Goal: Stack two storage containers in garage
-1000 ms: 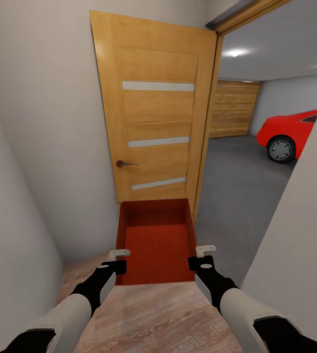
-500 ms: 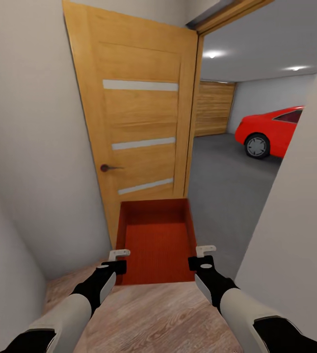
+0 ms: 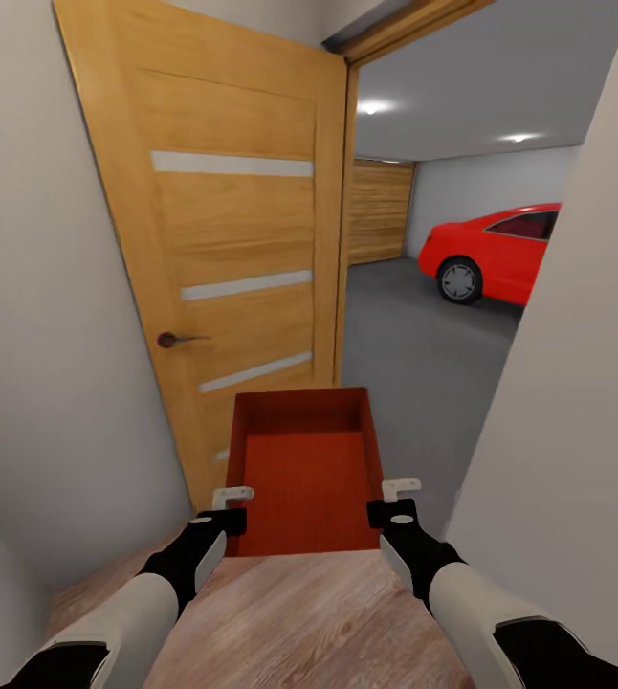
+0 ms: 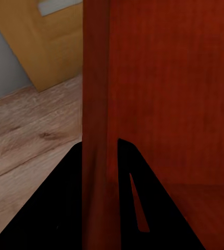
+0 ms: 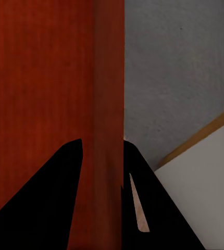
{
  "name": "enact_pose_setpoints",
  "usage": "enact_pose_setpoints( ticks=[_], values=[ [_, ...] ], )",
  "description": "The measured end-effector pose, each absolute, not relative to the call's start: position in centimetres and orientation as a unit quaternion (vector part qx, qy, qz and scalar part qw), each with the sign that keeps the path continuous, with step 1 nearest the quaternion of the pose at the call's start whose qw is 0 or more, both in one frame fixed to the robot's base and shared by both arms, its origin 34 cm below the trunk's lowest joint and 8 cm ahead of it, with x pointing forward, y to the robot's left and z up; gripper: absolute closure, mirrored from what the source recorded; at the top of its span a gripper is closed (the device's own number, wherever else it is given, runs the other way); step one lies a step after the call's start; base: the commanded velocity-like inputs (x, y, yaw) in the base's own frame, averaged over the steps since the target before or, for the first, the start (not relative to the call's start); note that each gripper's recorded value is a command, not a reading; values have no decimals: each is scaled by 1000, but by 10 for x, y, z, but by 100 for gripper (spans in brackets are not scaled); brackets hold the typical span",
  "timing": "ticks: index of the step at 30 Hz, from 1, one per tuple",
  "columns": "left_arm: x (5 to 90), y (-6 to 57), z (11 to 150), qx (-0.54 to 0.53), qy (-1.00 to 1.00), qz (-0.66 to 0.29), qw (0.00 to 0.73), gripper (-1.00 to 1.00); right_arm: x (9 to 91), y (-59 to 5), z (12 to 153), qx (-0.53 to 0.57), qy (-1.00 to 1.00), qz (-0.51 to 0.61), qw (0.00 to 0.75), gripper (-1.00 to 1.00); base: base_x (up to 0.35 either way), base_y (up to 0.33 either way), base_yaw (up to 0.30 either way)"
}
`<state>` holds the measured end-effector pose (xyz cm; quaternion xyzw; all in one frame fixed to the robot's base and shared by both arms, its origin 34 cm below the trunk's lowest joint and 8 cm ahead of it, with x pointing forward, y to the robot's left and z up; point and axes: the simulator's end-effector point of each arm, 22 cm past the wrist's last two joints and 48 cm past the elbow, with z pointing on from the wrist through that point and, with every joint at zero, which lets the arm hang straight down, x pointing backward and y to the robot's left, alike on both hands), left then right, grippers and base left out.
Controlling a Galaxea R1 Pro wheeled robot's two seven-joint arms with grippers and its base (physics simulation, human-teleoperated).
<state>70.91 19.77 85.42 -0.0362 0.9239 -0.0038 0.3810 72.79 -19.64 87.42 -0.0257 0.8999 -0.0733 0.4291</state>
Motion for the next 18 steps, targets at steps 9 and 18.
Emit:
enact_pose_setpoints(
  ticks=[9,18],
  values=[
    [709,198,854,-36,924,-4,381,100,728,-196,874,-26,900,-73,429,100,156,16,-242],
    [709,198,854,-36,924,-4,381,100,728,-196,874,-26,900,-73,429,100,146,1,-129]
  ],
)
